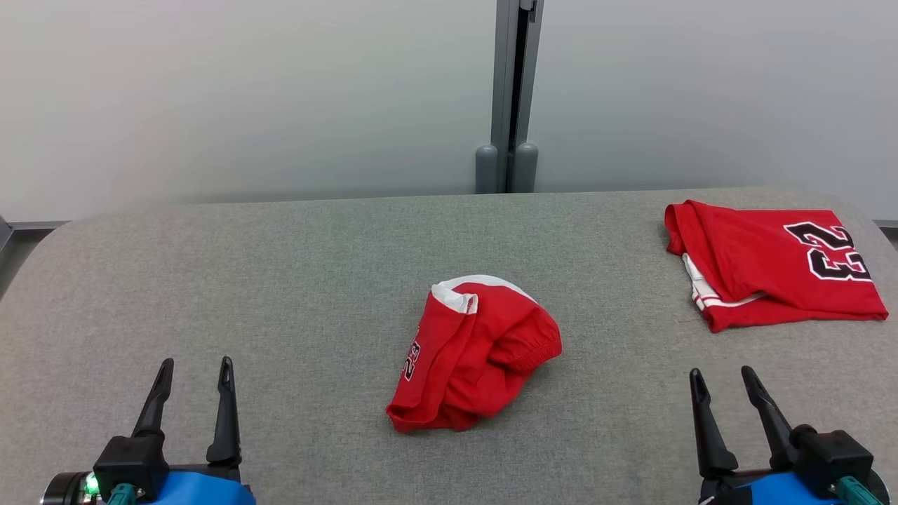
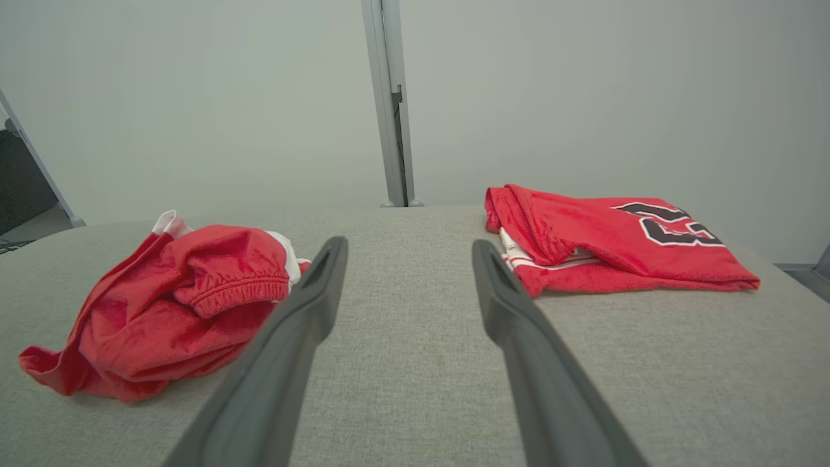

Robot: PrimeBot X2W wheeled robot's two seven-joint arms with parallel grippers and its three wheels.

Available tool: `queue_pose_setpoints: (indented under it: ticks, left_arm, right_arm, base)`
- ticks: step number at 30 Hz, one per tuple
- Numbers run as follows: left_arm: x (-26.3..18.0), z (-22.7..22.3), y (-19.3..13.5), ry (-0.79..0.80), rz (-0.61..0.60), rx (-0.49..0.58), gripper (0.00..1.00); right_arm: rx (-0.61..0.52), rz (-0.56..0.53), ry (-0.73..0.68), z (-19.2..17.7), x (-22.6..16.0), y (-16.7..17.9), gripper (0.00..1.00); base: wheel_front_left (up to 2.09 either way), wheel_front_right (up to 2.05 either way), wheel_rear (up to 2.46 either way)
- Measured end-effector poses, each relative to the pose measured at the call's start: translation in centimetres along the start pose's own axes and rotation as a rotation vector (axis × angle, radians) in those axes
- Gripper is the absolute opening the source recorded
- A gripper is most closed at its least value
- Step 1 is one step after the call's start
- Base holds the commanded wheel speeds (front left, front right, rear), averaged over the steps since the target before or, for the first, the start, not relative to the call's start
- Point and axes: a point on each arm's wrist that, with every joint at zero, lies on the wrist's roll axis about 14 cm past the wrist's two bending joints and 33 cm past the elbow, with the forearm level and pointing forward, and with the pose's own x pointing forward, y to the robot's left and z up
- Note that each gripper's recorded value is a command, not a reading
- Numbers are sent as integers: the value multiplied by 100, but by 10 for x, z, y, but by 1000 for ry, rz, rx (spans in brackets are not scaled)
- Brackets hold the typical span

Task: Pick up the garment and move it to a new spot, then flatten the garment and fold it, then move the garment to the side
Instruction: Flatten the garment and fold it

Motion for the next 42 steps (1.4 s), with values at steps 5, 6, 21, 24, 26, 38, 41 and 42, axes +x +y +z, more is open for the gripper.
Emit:
queue_pose_setpoints:
  ticks: [5, 6, 21, 24, 26, 38, 41, 42]
  left_arm:
    - [0, -1, 0, 3, 8, -5, 100]
    - [0, -2, 0, 5, 10, -8, 100]
    - [13, -8, 9, 23, 33, -3, 100]
    - [14, -11, 14, 33, 49, -4, 100]
    - [14, -12, 17, 37, 60, -3, 100]
    - [15, -18, 29, 59, 95, 6, 100]
    - [15, -18, 29, 58, 94, 6, 100]
    - [15, -17, 28, 57, 94, 4, 100]
  right_arm:
    - [2, 43, -3, 1, 9, 13, 100]
    - [-1, 63, -14, 5, 15, 19, 100]
    - [-61, 270, 18, 4, 108, 74, 100]
    - [-48, 290, 94, -21, 114, 83, 100]
    - [-32, 301, 150, -40, 115, 89, 100]
    - [28, 322, 386, -113, 97, 107, 100]
    - [51, 329, 405, -117, 91, 113, 48]
    - [55, 331, 404, -116, 90, 115, 6]
  base:
    - [0, 0, 0]
    - [0, 0, 0]
    - [0, 0, 0]
    - [0, 0, 0]
    - [0, 0, 0]
    - [0, 0, 0]
    - [0, 0, 0]
    - [0, 0, 0]
